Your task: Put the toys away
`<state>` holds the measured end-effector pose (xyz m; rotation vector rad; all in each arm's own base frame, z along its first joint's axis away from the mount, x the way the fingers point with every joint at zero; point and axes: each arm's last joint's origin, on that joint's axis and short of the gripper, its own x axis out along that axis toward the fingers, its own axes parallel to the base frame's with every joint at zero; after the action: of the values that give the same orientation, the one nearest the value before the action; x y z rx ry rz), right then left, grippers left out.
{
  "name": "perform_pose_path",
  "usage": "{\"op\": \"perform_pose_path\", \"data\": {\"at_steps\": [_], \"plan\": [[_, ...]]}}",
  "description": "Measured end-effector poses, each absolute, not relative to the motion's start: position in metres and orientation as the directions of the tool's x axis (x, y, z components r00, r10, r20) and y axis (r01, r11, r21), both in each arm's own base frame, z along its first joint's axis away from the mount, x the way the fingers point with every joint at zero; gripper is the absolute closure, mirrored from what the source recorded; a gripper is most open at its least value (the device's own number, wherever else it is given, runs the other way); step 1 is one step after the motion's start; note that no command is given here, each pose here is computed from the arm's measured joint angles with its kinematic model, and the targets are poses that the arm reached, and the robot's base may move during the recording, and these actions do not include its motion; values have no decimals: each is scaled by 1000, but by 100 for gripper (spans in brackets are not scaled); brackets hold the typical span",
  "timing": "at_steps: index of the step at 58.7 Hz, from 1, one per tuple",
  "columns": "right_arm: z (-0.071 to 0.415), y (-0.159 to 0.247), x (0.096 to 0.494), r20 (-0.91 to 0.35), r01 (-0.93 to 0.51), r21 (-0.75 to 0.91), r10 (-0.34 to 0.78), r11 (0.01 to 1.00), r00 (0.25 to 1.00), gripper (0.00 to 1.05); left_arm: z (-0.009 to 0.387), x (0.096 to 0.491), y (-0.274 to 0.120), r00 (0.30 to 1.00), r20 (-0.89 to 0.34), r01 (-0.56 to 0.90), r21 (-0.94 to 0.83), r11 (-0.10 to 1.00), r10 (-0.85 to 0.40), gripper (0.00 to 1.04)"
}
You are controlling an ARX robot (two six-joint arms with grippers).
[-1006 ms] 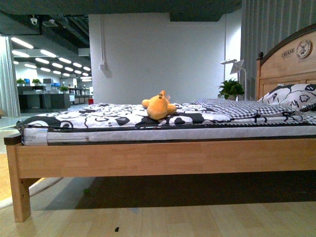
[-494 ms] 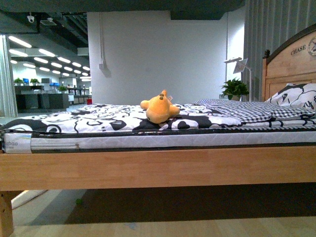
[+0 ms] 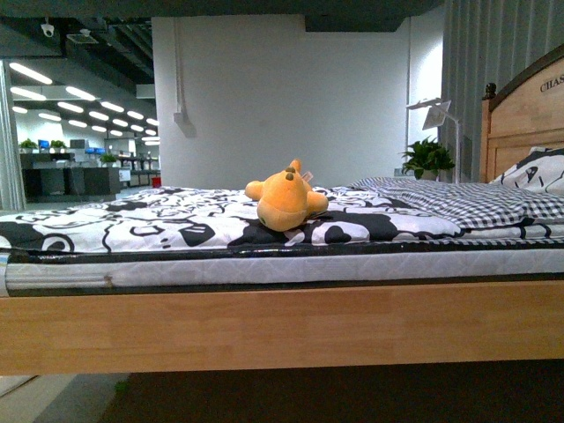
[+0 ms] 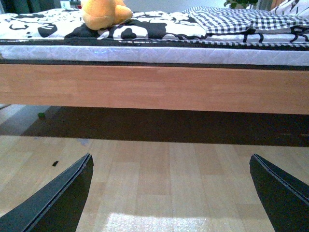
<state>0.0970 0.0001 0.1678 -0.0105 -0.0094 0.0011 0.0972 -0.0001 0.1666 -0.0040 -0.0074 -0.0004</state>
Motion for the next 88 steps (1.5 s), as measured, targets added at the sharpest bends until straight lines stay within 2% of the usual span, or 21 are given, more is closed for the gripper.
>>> {"op": "perform_pose_path", "data": {"at_steps": [88], "plan": [[168, 0, 97, 9, -2, -11, 2, 1000, 1000, 6, 167, 97, 0, 1000, 7, 0, -4, 1000, 0, 6]]}}
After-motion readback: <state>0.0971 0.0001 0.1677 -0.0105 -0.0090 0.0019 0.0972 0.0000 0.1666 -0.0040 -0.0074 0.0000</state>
